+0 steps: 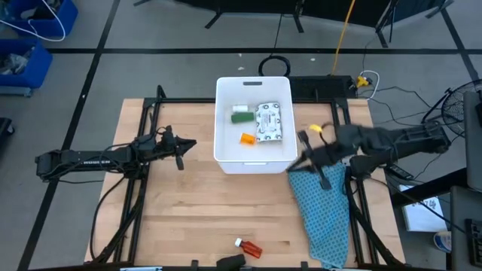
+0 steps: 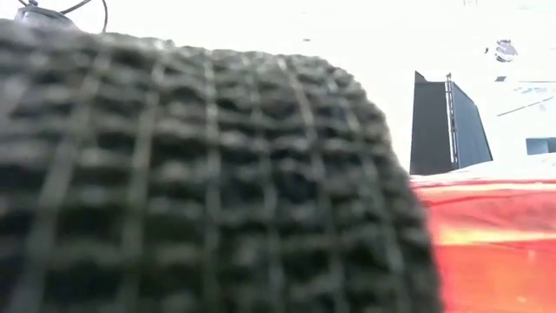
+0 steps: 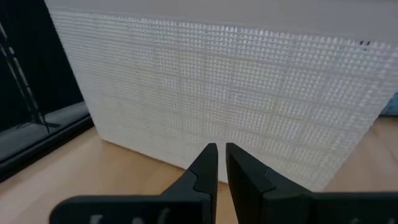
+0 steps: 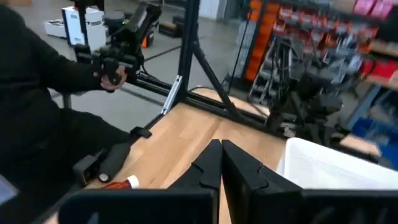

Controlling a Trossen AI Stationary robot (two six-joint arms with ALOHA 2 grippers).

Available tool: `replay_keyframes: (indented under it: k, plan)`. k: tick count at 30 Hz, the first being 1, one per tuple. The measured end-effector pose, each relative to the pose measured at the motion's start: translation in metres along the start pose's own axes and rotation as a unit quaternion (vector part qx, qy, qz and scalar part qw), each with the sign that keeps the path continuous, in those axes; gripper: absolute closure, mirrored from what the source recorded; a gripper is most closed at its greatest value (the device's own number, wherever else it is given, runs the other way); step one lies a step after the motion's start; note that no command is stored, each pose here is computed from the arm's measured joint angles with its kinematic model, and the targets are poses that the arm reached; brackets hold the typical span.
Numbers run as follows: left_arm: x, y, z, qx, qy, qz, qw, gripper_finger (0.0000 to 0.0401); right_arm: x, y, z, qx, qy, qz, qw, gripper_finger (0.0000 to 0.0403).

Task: Pick & place medical supplies in basket/bin
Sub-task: Put the red pill bottle into the white bin

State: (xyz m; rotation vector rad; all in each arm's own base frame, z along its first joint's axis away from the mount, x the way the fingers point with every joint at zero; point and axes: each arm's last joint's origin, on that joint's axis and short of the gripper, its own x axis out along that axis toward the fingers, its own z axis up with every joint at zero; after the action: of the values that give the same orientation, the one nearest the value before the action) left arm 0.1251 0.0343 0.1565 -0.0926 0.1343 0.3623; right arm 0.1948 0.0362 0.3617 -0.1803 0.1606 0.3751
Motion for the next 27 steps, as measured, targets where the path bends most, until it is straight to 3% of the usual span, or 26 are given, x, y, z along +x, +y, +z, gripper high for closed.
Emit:
replay_keyframes:
  k: [4,6,11,14,16,21,27]
  plan:
    - [0.0,-0.001,0.002,-0.004,-0.012,-0.01,1.0,0.0364,-0.012,0.02,-0.046,-0.036,-0.006,-0.005,0.999,0.0402]
    - [0.0,-0.001,0.004,-0.005,-0.022,-0.011,1.0,0.0364,-0.027,0.019,-0.062,-0.032,-0.017,-0.039,0.999,0.0402]
    - [0.0,-0.002,0.007,0.014,-0.035,-0.021,0.999,0.0364,-0.067,0.013,-0.071,-0.009,-0.084,-0.075,0.994,0.0402]
    - [0.0,-0.002,0.009,0.024,-0.045,-0.018,0.999,0.0364,-0.081,0.012,-0.079,0.018,-0.058,-0.101,0.993,0.0402]
    - [0.0,-0.001,0.01,0.027,-0.05,-0.008,0.998,0.0364,-0.08,0.012,-0.093,0.024,-0.043,-0.106,0.993,0.0402]
    - [-0.001,0.0,0.01,0.026,-0.051,0.009,0.998,0.0364,-0.067,0.014,-0.121,0.001,-0.113,-0.092,0.989,0.0403]
    - [0.0,0.0,0.009,0.023,-0.048,0.016,0.998,0.0364,-0.054,0.018,-0.168,-0.008,-0.178,-0.132,0.975,0.0403]
